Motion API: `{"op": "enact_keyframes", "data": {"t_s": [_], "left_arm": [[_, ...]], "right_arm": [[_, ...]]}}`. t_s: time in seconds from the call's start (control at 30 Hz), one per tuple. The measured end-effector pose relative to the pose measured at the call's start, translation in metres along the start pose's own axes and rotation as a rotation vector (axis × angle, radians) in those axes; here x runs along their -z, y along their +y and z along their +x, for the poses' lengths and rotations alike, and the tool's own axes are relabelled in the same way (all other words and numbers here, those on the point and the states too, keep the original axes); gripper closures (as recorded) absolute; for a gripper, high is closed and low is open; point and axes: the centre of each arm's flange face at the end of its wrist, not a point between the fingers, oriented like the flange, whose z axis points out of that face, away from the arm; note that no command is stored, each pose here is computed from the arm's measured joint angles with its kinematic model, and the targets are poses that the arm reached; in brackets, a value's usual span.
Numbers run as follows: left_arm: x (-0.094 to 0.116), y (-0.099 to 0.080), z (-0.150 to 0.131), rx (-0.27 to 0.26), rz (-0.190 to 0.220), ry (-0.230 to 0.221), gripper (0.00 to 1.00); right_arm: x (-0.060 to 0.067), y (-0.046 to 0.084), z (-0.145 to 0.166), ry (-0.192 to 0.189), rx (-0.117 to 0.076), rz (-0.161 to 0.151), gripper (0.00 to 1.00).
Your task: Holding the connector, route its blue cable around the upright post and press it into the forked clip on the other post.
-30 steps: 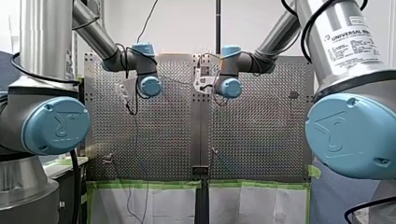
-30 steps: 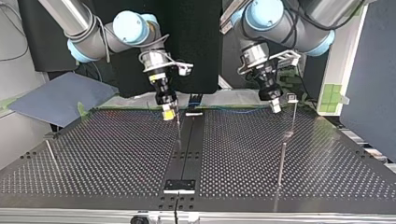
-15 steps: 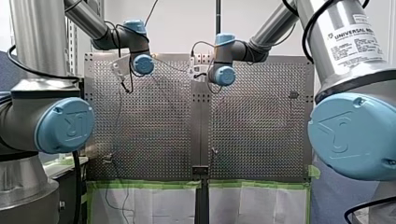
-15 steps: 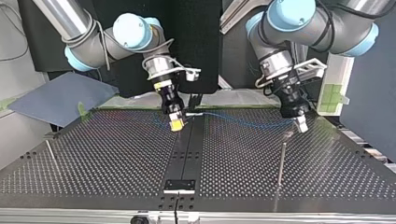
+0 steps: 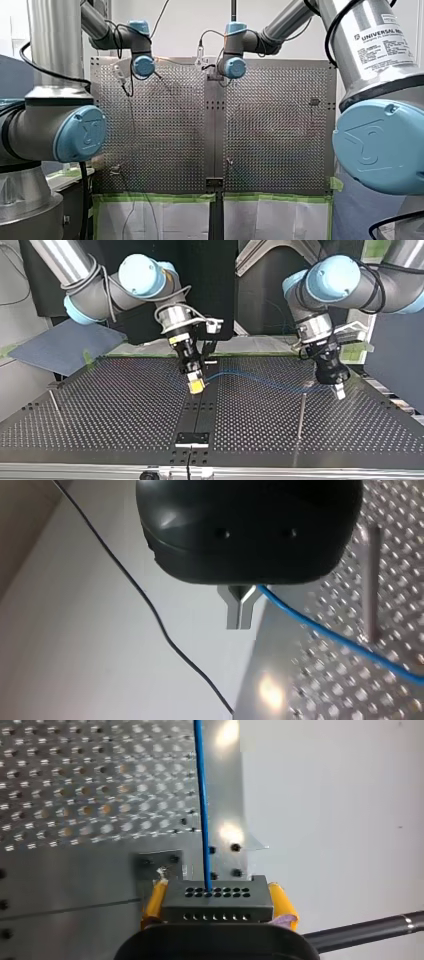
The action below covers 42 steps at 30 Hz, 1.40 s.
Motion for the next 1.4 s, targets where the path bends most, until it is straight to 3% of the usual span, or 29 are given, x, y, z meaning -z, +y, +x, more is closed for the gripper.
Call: {"op": "enact_keyframes", "data": {"t_s": [0.17,0.37,0.5,0.8,1.2,1.4], "left_arm": [[-0.028,0.007,0.008,-0.009,0.002,0.023,0.99],[-0.054,0.001,0.000,0.008,0.039,0.011,0.99],[-0.068,-0.001,0.005,0.003,0.055,0.030,0.99],[-0.085,0.010,0.029,0.028,0.052,0.075,0.99],[-0.081,0.023,0.044,0.068,0.059,0.088,0.99],[-0.080,0.027,0.070,0.077,0.084,0.131,0.99]], "right_arm": [[-0.012,-0.001,0.021,0.037,-0.004,0.002,0.98],[-0.029,0.003,0.049,0.091,-0.005,0.001,0.98],[-0.035,0.004,0.053,0.104,-0.008,0.010,0.98],[-0.043,0.002,0.035,0.069,-0.009,0.036,0.98],[-0.044,0.004,0.007,0.014,0.000,0.029,0.98],[-0.047,0.008,-0.003,0.009,0.000,0.021,0.98]]}}
